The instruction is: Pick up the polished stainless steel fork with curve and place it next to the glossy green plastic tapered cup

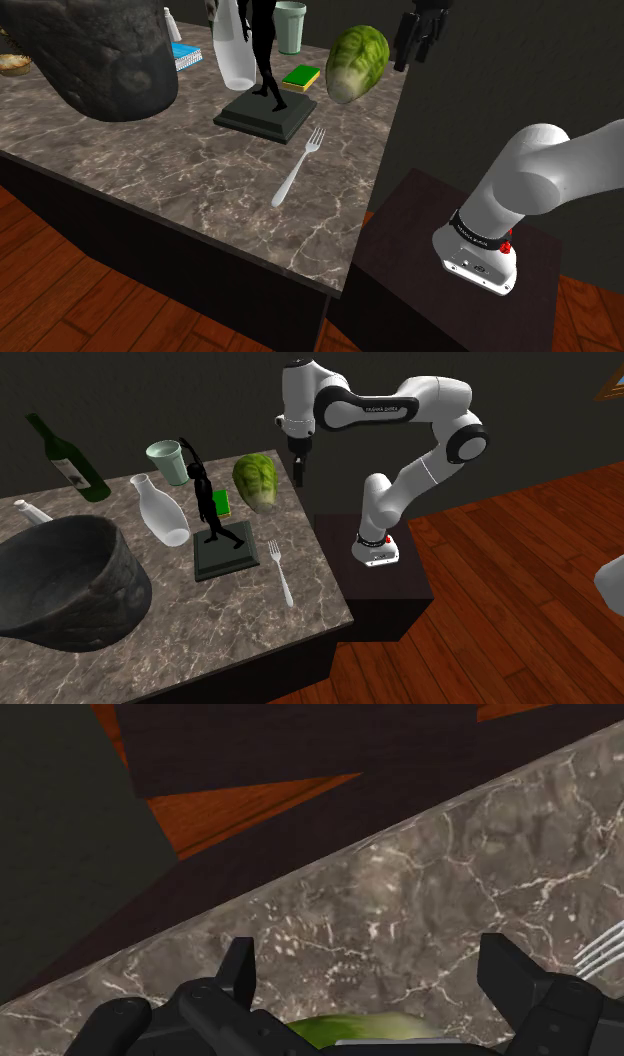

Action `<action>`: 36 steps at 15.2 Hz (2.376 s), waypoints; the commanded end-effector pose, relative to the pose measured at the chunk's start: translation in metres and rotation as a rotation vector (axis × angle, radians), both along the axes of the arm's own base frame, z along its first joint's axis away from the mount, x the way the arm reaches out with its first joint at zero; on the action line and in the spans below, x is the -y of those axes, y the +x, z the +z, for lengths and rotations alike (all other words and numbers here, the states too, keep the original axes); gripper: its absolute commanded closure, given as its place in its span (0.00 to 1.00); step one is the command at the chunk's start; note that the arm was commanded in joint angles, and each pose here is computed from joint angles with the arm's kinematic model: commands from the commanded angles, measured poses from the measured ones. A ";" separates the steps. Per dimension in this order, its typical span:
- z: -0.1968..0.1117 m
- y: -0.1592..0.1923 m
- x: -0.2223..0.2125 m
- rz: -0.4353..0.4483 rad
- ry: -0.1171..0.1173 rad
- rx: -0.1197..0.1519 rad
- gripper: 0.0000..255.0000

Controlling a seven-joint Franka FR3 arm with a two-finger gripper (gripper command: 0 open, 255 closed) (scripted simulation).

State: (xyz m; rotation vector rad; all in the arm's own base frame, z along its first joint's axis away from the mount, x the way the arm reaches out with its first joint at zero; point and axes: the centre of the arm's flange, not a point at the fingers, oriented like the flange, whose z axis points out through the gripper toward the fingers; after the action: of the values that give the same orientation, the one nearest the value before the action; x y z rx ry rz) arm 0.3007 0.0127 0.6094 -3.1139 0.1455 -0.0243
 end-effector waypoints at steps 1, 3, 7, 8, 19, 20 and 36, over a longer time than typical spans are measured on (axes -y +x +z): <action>0.000 0.000 0.000 0.000 0.000 0.000 0.00; -0.008 -0.006 -0.025 -0.109 -0.004 0.004 0.00; -0.026 -0.011 -0.077 -0.328 -0.011 0.011 0.00; -0.030 -0.010 -0.090 -0.383 -0.013 0.013 0.00; -0.079 0.043 -0.220 -0.985 -0.033 0.032 0.00; -0.084 0.052 -0.230 -1.040 -0.035 0.034 0.00; -0.134 0.075 -0.248 -1.167 -0.039 0.039 0.00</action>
State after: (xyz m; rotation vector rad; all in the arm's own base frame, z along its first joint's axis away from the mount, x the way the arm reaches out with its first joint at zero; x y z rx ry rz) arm 0.3772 0.2622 0.4864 -2.5438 1.8507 -0.1273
